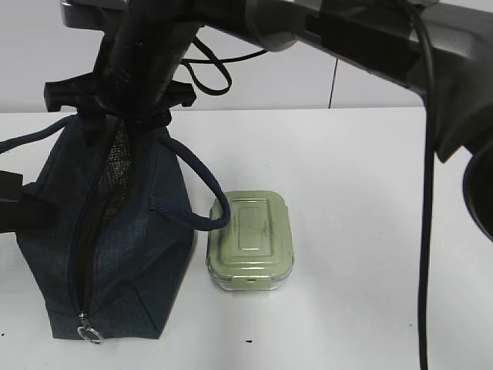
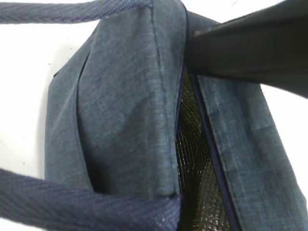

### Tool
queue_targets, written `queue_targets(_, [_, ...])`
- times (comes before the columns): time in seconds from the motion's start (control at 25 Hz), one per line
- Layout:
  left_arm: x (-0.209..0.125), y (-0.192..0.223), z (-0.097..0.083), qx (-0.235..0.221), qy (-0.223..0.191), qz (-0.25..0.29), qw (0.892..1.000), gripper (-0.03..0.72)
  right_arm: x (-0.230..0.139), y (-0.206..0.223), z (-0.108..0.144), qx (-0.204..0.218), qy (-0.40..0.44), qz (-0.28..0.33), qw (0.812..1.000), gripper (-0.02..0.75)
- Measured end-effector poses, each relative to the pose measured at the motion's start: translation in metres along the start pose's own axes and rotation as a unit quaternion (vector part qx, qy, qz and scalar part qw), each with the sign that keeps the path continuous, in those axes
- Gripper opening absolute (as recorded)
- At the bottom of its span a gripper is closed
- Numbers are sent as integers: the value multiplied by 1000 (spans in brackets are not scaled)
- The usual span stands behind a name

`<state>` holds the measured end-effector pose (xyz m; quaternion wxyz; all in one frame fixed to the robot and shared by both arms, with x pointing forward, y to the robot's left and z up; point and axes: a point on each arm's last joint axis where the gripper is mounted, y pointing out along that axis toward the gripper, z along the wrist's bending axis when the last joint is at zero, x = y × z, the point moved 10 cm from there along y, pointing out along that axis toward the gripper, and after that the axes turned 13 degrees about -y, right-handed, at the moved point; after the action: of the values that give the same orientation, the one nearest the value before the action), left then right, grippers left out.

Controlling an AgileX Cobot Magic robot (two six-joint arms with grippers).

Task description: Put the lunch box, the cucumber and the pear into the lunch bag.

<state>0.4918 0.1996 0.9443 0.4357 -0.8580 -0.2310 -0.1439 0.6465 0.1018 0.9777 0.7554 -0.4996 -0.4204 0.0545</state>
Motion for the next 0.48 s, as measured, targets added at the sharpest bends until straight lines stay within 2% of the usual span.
queue_targets(0.16, [0,0,0,0,0,0,1000,-15,-2,-15,-24,-62,-31,14,997,438])
queue_targets(0.32, [0,0,0,0,0,0,1000,-15,-12,-38,-57,-117,-28,46,992,438])
queue_targets(0.48, [0,0,0,0,0,0,1000,-15,-18,-65,-109,-157,17,59,986,417])
